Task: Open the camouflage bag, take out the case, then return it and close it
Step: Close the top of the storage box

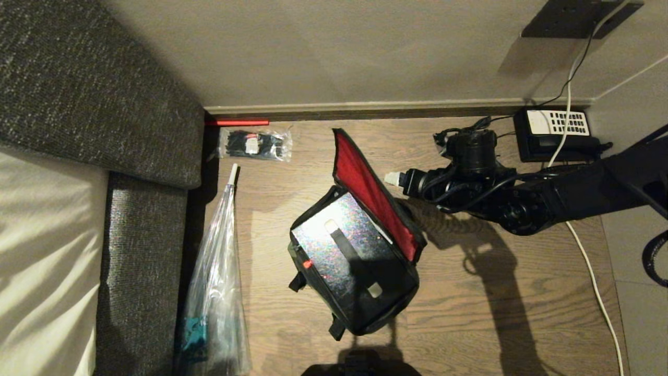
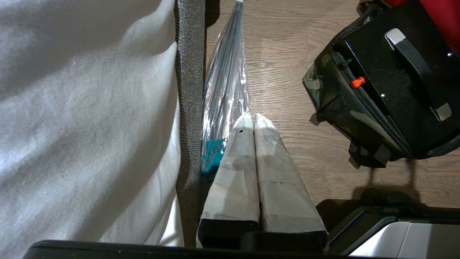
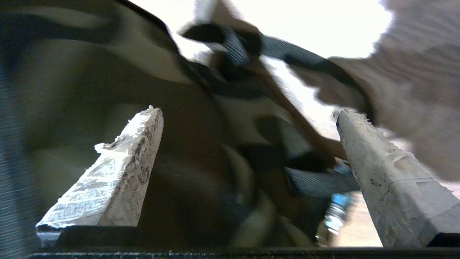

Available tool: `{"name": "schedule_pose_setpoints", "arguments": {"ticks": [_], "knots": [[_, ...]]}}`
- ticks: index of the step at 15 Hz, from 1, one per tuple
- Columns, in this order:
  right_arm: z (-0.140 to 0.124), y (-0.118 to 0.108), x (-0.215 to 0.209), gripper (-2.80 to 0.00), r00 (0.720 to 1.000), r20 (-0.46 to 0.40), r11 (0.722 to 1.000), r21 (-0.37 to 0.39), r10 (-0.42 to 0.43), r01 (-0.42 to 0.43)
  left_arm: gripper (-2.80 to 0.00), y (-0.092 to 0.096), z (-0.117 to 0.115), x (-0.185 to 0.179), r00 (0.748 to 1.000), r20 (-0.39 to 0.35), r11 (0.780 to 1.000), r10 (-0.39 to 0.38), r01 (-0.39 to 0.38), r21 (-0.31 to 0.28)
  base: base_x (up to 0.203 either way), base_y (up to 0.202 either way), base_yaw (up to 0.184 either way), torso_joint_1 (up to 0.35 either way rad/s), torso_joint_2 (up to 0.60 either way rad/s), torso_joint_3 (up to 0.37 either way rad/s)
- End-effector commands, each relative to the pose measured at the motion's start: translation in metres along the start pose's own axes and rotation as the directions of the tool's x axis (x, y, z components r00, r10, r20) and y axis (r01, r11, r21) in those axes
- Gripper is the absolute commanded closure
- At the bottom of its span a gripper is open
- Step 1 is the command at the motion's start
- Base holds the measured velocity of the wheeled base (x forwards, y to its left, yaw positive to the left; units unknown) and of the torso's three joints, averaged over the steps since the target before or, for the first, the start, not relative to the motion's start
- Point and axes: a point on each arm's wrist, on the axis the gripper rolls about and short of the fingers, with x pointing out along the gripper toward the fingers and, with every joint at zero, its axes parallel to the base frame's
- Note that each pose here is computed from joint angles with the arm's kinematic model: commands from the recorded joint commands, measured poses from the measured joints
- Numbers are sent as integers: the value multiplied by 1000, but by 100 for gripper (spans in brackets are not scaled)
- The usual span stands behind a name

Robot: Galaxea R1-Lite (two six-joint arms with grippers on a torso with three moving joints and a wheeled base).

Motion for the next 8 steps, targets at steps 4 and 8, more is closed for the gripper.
{"name": "schedule_pose_setpoints", "arguments": {"ticks": [4,8], "knots": [[17,5,-12,-280,998,5,996,49,69,-69,0,0,0,0,1000,2,1000,0,0,0,0,0,0,0,0,0],[26,9,-21,-280,994,16,993,56,107,-108,0,0,0,0,1000,2,1000,1,-1,0,0,0,0,0,0,0]]}}
